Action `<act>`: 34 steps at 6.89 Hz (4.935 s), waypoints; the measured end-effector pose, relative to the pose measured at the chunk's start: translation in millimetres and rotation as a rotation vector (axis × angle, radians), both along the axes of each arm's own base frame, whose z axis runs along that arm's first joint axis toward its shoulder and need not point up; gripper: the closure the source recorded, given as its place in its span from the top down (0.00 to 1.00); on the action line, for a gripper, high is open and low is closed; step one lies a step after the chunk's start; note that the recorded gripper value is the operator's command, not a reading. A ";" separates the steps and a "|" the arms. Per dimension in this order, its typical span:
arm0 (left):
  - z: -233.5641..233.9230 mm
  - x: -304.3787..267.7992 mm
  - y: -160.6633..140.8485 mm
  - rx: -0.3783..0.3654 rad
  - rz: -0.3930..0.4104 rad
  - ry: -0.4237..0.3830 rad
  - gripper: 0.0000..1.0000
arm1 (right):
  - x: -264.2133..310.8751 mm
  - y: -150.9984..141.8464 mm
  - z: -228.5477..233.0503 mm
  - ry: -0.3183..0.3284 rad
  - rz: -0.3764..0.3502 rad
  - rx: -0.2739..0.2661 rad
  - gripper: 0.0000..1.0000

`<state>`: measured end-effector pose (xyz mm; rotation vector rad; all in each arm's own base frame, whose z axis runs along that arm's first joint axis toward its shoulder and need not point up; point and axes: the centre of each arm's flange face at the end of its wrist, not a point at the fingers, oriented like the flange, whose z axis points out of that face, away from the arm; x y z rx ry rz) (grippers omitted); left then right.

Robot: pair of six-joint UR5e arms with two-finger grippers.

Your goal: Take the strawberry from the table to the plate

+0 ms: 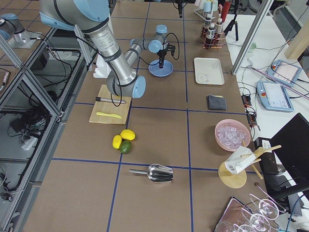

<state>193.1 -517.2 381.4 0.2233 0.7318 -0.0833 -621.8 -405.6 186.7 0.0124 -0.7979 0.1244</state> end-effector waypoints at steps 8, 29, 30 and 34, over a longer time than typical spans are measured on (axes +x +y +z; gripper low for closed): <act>2.3 -6.3 -3.3 -0.005 -0.012 -0.001 1.00 | 9.2 -3.2 -8.9 -0.055 0.022 0.007 1.00; 259.5 -253.6 41.4 -0.033 0.279 0.004 1.00 | 700.2 -52.5 460.3 -0.041 -0.191 0.101 1.00; 259.5 -253.6 41.4 -0.033 0.279 0.004 1.00 | 704.1 -49.1 462.8 -0.041 -0.182 0.104 1.00; 259.2 -253.8 41.3 -0.032 0.279 0.002 1.00 | 708.1 -48.7 462.0 -0.038 -0.171 0.108 1.00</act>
